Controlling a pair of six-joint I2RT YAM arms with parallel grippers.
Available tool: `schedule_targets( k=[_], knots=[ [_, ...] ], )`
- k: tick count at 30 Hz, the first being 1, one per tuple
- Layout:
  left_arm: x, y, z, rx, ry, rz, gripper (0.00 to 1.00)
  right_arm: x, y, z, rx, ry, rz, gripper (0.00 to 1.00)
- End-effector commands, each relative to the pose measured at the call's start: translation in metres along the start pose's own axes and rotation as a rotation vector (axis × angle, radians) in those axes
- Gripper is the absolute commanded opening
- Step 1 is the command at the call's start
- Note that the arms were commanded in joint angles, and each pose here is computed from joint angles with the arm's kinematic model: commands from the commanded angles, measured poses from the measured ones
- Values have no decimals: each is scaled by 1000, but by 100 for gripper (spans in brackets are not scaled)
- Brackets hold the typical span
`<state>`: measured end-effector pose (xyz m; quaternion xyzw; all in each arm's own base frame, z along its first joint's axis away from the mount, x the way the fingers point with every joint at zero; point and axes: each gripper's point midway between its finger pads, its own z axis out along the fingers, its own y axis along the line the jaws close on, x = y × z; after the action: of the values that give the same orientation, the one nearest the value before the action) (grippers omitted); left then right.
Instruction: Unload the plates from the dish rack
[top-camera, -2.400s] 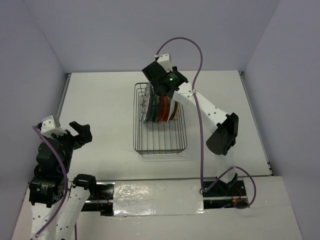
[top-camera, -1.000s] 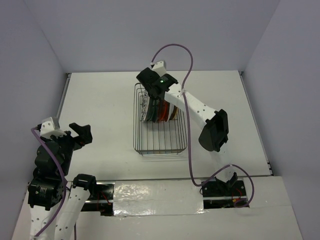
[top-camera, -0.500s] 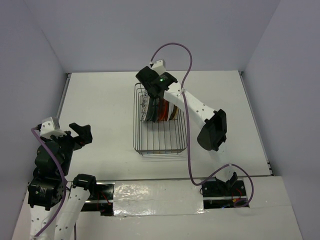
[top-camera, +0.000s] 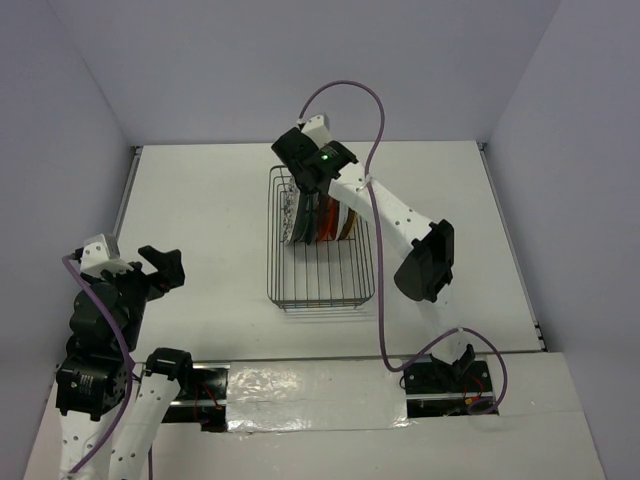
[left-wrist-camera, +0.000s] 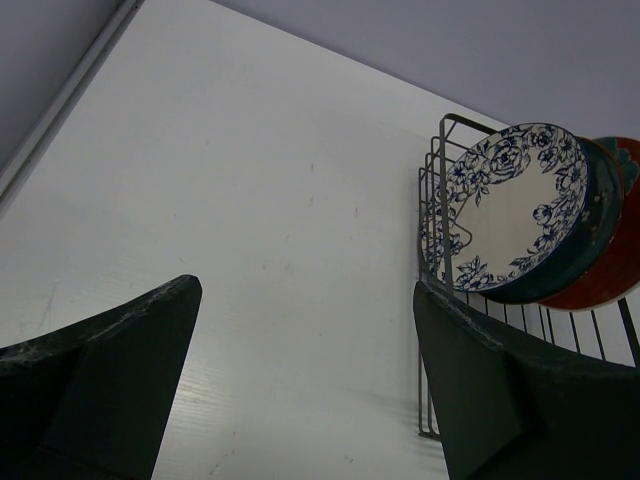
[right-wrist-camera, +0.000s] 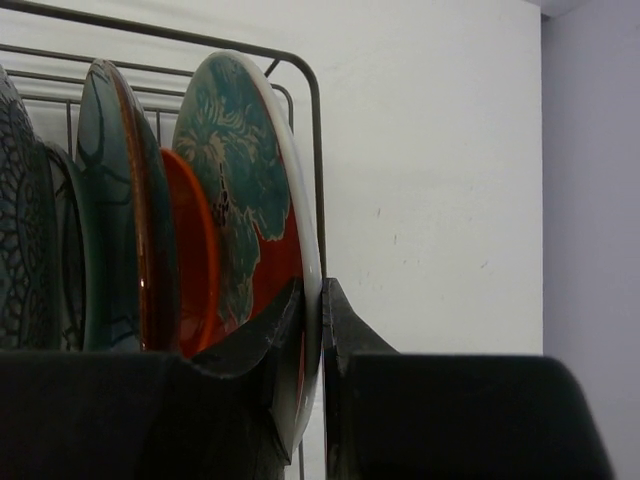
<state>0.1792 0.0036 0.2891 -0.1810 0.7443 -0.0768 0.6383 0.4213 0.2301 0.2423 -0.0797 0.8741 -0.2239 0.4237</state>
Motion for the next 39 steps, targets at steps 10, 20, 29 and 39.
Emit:
schedule_targets(
  k=[10,20,29,39],
  knots=[
    [-7,-7,4,25,-21,-5,100,-70,-125,-75,231,-237,142,0],
    [-6,-6,5,20,-17,-5,100,-92,-166,-112,213,-331,256,0],
    [-11,-28,3,131,4,43,100,-86,-232,-196,-72,-495,523,0],
    [-70,-187,-76,1022,94,-20,100,-46,-177,-285,-839,-710,457,0]
  ],
)
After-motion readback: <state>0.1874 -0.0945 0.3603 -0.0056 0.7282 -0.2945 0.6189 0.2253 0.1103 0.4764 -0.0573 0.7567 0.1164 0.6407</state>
